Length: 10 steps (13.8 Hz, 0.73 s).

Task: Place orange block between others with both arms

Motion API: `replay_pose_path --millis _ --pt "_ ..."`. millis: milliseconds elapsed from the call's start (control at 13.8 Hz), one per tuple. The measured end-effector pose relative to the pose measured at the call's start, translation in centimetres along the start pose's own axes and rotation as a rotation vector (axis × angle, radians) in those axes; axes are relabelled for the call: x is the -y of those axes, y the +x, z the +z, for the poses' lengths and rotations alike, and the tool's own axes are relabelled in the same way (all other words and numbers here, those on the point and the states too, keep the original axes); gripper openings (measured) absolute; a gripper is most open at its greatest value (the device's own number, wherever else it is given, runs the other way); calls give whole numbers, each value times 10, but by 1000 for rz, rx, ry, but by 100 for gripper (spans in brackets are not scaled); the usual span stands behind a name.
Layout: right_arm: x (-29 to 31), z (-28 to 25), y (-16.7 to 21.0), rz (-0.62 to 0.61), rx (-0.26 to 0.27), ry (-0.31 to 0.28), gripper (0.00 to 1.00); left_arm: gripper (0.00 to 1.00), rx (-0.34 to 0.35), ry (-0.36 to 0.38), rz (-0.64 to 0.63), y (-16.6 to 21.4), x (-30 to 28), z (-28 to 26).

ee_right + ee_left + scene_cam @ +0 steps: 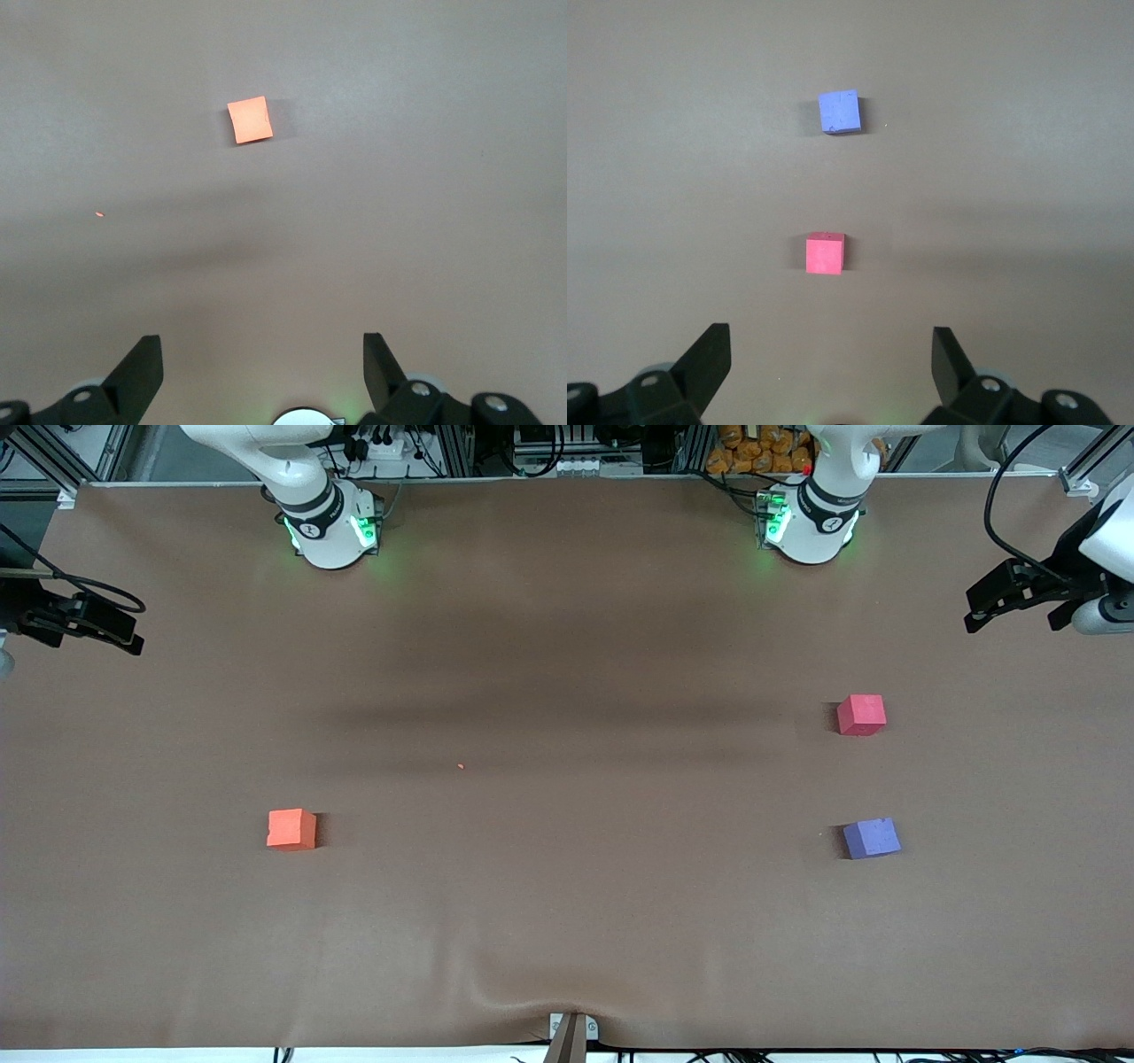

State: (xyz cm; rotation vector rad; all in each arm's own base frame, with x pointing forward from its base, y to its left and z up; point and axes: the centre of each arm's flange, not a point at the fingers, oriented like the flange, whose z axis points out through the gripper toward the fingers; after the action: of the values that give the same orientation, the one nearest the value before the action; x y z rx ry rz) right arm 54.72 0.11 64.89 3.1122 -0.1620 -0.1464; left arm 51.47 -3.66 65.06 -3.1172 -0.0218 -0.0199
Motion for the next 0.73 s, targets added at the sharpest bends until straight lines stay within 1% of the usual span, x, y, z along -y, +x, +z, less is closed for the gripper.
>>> replay_pose_path --millis 290,726 --pt "0 0 0 0 0 0 100 100 -5 15 2 0 0 -3" --pt "0 0 0 -1 1 0 100 100 -1 17 3 2 0 -1"
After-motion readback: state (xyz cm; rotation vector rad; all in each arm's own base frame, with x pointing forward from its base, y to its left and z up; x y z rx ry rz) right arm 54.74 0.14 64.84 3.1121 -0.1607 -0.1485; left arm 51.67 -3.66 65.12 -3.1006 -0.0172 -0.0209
